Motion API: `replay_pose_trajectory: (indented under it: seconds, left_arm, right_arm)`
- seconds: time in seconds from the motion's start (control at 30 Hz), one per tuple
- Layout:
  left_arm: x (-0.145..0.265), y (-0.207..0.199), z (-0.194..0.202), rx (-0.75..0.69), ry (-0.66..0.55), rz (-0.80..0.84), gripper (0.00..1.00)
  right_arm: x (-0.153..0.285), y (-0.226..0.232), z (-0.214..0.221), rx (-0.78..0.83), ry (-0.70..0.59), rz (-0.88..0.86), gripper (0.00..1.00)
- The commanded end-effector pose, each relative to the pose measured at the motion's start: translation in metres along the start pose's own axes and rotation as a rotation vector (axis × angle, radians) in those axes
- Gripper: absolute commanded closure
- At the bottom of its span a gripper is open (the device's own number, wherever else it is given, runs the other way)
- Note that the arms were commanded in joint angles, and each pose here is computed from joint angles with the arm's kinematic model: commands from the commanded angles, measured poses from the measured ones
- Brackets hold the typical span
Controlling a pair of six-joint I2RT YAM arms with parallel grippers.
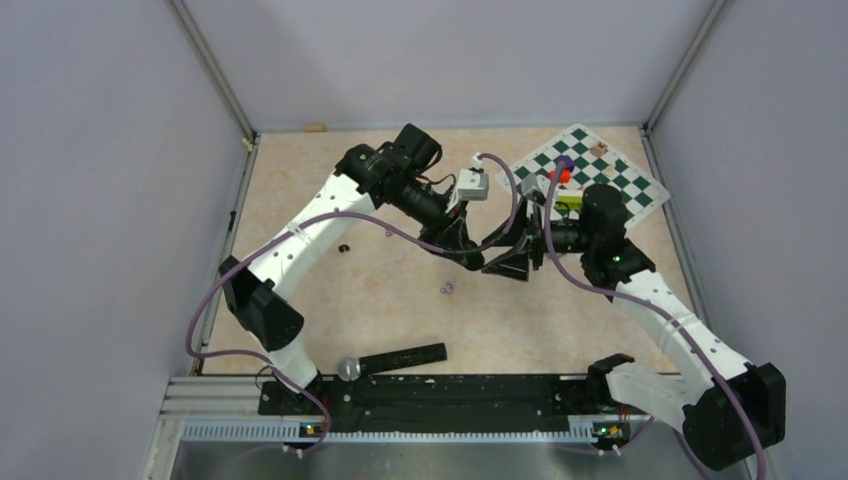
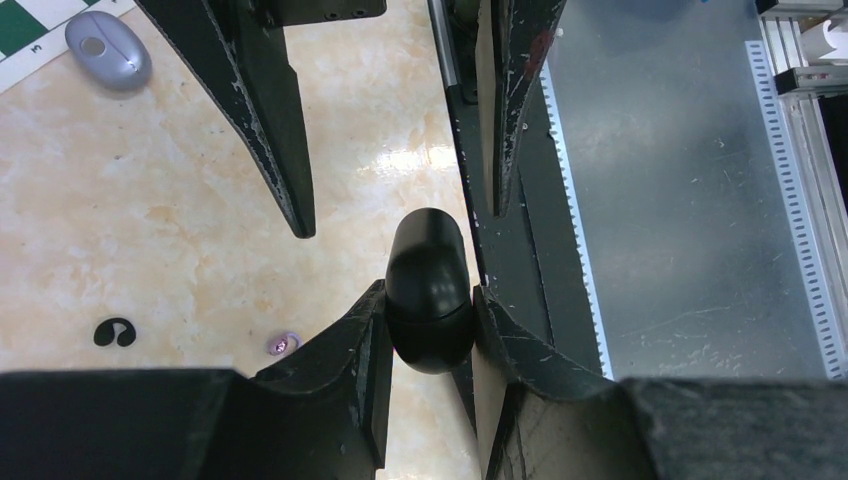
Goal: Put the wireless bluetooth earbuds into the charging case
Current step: Pick up the charging case at the center of the board.
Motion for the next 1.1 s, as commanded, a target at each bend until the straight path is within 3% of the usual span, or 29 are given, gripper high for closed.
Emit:
replay_pose_trajectory:
  seconds: [0.0,0.63,1.07]
  left_arm:
    - [0.000,0.008,-0.009,-0.013,-0.020,-0.018,1.00]
    - [-0.003,0.018,-0.008,0.012,-0.017,-0.041,1.00]
    - [-0.006,0.019,-0.006,0.018,-0.017,-0.029,1.00]
  right_arm:
    - [-0.003,0.004,-0.005,0.038,-0.008,-0.042,0.34]
    - [-0.013,0.002,0.005,0.050,0.034,-0.045,0.43]
    - [-0.014,0.009,0.000,0.081,0.037,-0.059,0.68]
Point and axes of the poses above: each gripper's point midway between its finger pads, its own x axis back along the fingers, its own y axis along the line the jaws close on, z = x × y, the point moved 3 cm from there along x, back along the fingers, and after that the axes turned 13 degrees about -x, right-handed, at the moved point
